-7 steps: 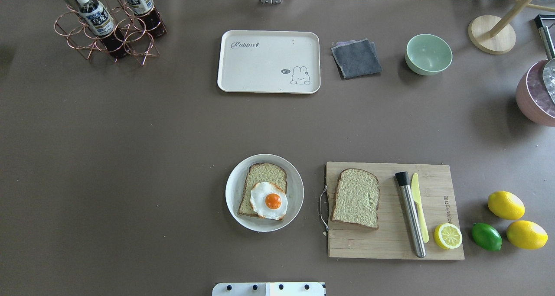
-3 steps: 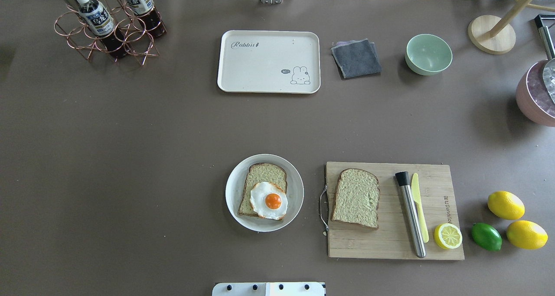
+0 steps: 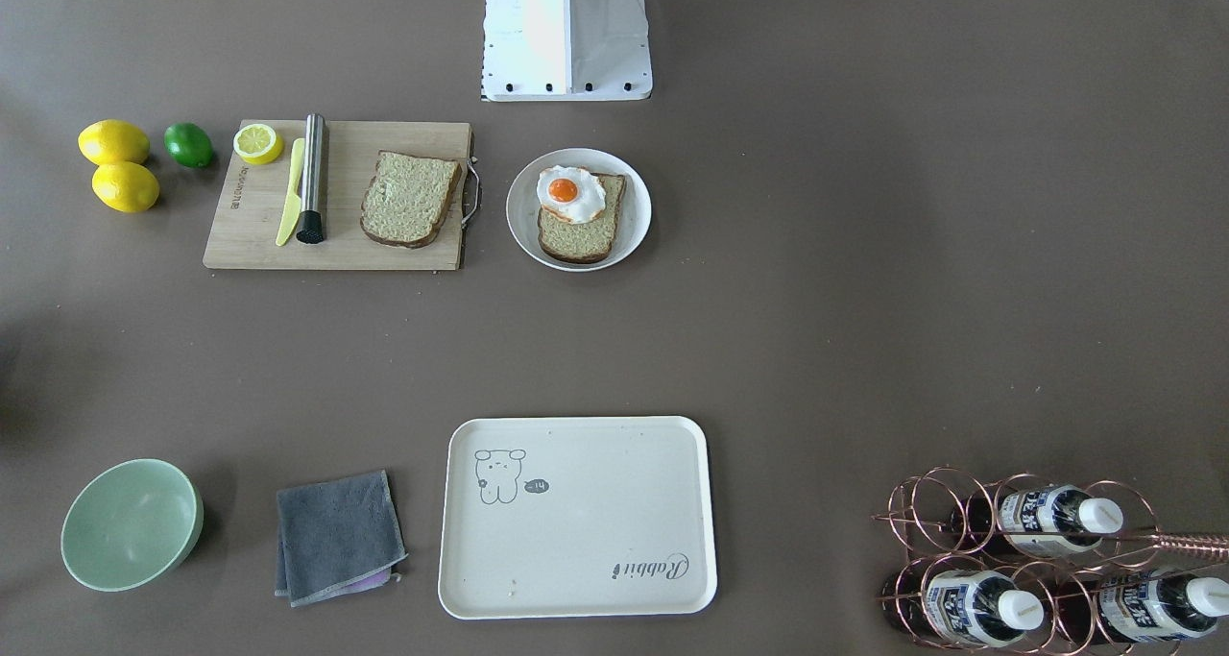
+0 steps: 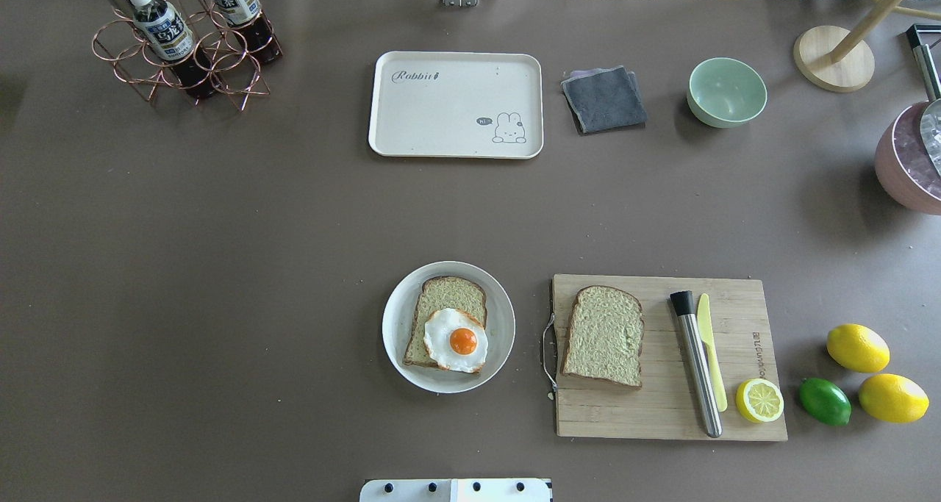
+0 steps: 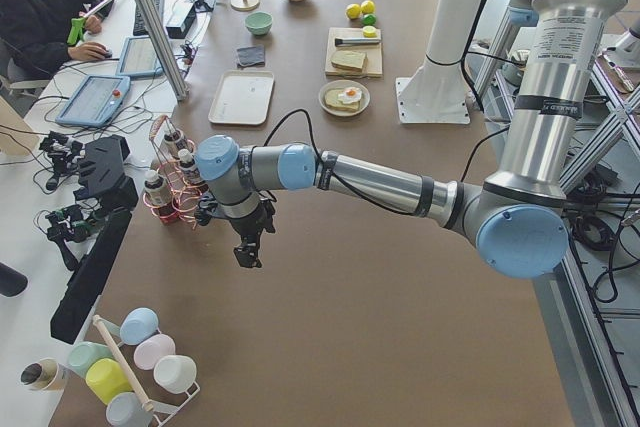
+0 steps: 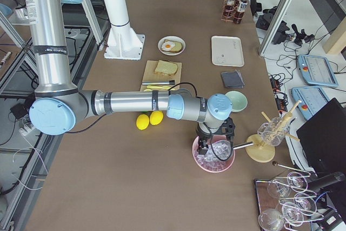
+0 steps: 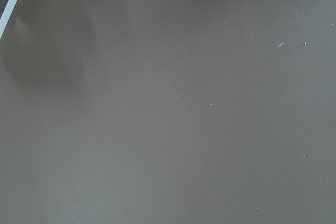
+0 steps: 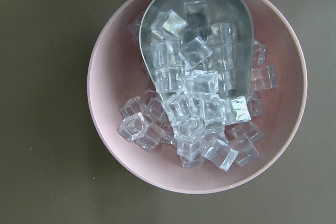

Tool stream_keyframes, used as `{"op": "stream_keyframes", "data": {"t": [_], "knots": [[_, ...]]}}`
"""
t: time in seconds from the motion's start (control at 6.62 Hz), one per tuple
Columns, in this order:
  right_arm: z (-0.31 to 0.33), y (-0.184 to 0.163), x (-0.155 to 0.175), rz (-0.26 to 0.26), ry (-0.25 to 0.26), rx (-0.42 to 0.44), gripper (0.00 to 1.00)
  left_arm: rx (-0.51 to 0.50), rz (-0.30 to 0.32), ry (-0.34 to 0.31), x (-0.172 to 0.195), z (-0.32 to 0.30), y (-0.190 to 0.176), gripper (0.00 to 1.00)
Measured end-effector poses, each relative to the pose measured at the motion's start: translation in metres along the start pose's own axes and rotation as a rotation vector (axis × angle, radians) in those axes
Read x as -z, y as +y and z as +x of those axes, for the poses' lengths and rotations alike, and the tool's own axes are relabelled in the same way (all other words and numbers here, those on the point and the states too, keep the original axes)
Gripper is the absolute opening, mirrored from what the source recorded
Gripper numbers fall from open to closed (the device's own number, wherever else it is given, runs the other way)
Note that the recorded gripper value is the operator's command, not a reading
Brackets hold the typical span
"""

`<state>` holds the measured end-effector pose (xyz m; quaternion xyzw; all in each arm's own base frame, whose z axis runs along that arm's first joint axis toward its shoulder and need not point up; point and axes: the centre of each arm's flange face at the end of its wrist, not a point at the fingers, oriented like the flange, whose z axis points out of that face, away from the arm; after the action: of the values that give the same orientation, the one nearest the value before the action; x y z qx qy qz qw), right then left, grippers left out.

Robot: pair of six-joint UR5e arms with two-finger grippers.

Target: Make sandwich and place on tray

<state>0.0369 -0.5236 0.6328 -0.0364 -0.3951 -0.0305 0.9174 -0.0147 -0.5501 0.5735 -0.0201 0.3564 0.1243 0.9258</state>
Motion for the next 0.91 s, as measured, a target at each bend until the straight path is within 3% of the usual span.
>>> {"op": "stream_keyframes", "data": {"t": [0.91], "knots": [[0.0024,0.0032,-0.0024,-0.004,0.000,-0.005,1.00,0.000,-0.001,0.000,-0.0008,0.0001,0.0014,0.98]]}}
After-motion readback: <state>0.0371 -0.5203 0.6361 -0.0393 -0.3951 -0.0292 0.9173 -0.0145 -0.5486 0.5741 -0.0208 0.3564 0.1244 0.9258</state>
